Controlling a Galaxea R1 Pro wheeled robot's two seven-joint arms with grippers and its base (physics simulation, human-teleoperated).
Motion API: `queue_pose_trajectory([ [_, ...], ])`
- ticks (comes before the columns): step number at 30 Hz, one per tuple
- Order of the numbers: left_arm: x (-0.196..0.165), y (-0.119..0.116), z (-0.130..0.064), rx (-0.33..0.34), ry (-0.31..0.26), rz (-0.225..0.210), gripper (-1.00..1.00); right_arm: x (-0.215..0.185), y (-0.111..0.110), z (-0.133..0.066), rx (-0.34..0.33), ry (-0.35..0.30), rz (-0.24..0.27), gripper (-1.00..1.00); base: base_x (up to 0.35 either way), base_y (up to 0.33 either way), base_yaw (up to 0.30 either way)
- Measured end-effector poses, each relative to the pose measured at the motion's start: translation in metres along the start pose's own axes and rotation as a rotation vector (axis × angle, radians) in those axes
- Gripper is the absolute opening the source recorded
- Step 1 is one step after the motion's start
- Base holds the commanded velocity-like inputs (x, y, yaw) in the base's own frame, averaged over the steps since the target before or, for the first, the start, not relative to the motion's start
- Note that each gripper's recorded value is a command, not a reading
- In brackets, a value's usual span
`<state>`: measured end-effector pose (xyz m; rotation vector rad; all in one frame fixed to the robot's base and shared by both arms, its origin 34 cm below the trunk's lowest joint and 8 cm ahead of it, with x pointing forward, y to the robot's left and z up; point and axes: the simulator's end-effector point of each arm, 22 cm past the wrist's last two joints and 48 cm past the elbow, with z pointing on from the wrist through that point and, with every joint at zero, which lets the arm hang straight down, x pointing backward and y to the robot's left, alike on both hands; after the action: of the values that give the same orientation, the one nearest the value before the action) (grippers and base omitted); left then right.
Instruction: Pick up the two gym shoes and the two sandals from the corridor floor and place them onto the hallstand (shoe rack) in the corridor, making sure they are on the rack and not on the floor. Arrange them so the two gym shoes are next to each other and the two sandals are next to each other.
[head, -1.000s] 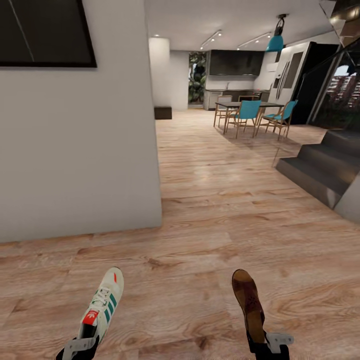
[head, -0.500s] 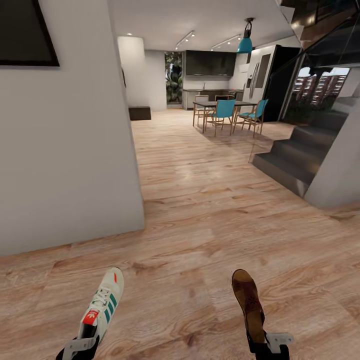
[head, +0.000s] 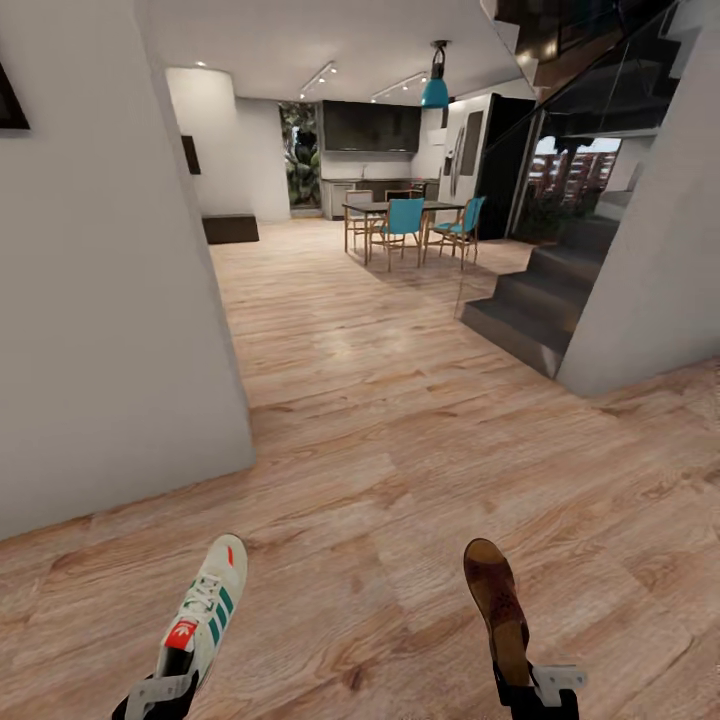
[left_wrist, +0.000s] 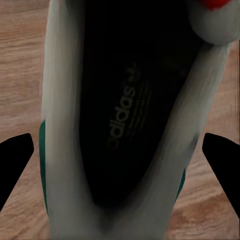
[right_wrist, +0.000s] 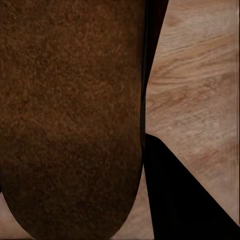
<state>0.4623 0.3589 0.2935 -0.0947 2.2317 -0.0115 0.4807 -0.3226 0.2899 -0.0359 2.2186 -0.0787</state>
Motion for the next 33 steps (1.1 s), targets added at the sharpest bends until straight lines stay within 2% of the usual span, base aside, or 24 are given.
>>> queue_pose_trajectory([
  [22, -0.0003, -0.0006, -0.0001, 0.005, -0.001, 0.005, -1.00, 0.0001, 0.0000, -0.0001, 0.000, 0.000, 0.000, -1.00, 0.002, 0.000, -0.268],
  [33, -0.0006, -0.0001, -0.0002, 0.004, -0.001, 0.005, -1.00, -0.0002, -0.0001, -0.0002, 0.000, -0.001, 0.000, -1.00, 0.232, -0.093, -0.268],
])
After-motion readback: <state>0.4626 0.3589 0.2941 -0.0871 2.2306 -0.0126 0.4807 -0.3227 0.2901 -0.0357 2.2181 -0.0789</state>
